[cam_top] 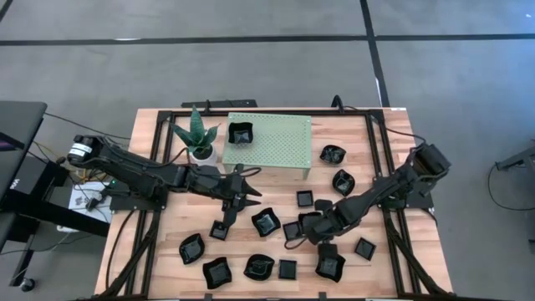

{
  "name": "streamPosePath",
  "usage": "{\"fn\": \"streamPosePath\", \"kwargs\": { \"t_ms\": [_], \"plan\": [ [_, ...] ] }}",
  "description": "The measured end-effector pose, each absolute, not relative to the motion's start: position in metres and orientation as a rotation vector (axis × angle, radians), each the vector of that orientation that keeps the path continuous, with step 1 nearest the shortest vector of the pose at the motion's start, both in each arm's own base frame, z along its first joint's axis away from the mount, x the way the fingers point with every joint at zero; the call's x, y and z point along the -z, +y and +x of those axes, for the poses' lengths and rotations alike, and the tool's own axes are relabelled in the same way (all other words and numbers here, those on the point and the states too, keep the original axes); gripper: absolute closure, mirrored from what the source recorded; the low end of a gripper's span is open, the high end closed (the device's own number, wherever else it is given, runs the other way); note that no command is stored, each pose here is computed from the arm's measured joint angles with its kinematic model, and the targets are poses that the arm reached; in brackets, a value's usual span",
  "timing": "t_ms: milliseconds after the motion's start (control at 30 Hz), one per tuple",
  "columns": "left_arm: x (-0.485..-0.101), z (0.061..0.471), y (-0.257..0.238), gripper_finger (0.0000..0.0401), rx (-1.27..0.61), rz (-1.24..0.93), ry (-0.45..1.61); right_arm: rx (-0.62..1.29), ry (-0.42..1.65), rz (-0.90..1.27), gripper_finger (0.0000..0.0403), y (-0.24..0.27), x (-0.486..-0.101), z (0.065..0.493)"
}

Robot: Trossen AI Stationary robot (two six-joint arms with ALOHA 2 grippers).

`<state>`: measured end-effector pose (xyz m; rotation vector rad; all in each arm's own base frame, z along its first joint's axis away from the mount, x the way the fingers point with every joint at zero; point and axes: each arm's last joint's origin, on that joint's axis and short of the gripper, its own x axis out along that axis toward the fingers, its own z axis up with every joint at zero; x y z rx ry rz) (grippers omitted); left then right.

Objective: Pick & Place Mini shaped plates
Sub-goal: Stack the distorted square plate on top of the other distorted square plate on the shelf

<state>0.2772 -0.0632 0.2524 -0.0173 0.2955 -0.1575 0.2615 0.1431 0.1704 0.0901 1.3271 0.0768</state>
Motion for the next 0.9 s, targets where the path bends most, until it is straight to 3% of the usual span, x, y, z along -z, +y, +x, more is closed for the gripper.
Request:
{"fn": "streamPosePath", "kwargs": {
  "t_ms": [333,500,900],
  "plan": [
    [-0.257,0.275,-0.077,0.0286,0.311,0.127,0.224,-0.295,1.215,-0.362,0.0400,0.150,-0.218,0.276],
    [-0.255,0.277,-0.087,0.0286,0.408,0.205,0.192,-0.288,1.104,-0.580,0.0401,0.139,-0.231,0.291],
    [-0.199,0.308,-0.081,0.0295,0.379,0.220,0.339,-0.408,0.938,-0.466,0.0402,0.094,-0.240,0.327]
  ]
}}
